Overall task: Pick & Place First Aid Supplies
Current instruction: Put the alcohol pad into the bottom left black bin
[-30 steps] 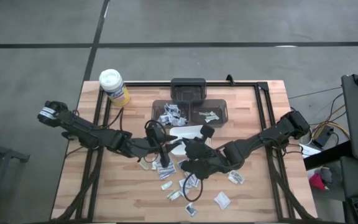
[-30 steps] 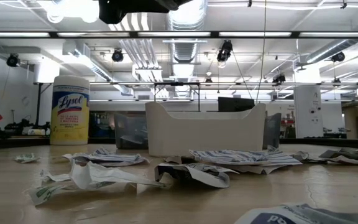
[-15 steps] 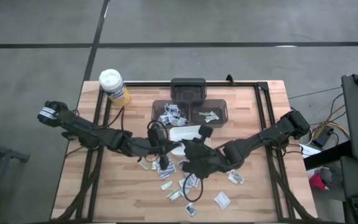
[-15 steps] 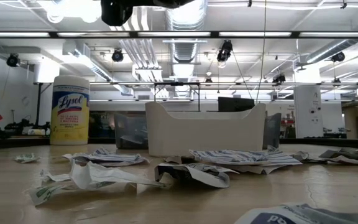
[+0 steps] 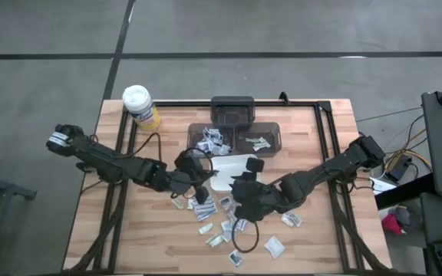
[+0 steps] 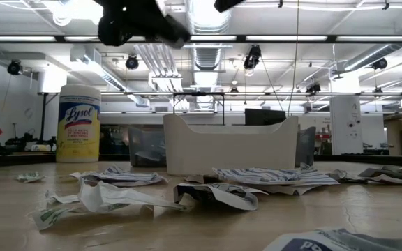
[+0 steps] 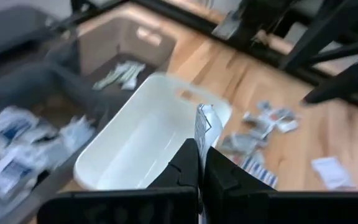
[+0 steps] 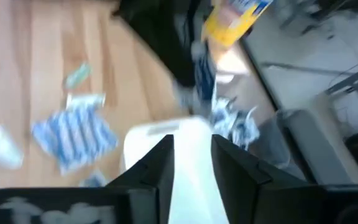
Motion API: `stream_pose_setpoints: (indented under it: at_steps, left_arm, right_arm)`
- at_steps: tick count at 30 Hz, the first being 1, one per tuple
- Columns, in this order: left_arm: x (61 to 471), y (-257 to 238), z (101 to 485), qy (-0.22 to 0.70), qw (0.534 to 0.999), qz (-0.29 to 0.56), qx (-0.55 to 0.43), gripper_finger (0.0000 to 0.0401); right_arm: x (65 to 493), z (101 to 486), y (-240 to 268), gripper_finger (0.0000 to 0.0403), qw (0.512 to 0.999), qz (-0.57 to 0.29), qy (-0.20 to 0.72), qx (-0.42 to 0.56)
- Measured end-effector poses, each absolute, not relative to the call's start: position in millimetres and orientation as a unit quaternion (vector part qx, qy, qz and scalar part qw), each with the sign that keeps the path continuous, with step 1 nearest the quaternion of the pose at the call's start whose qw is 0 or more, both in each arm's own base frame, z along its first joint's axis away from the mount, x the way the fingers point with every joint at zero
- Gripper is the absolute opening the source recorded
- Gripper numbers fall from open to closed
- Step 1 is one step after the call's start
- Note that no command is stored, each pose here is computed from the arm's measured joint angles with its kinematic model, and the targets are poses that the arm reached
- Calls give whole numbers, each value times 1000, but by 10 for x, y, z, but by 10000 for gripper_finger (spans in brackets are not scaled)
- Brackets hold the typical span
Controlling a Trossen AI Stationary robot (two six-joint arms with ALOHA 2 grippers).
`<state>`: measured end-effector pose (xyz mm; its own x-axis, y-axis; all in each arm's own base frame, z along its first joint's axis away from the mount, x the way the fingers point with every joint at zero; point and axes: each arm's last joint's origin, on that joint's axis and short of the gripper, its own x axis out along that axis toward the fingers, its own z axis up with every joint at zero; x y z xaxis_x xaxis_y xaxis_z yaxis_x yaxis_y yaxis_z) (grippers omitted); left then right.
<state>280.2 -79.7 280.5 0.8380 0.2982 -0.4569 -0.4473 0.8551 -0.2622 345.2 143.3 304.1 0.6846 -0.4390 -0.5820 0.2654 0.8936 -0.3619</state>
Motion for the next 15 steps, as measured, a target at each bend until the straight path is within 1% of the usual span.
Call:
stream_pose_setpoints:
  at_steps: [5,10,12,15]
  left_arm:
    - [2758,-749,2730,238,927,223,-188,0]
    - [2767,-709,2728,237,924,230,-192,0]
    - [2773,-688,2729,235,922,235,-198,0]
    - [2779,-665,2729,232,920,241,-205,0]
  right_arm:
    - [3238,2983,1376,131,872,-158,449,-115]
    - [3028,2851,1374,133,814,-121,554,-125]
    - [2969,2785,1396,129,804,-112,568,-137]
    - [2861,2724,1418,120,801,-101,570,-150]
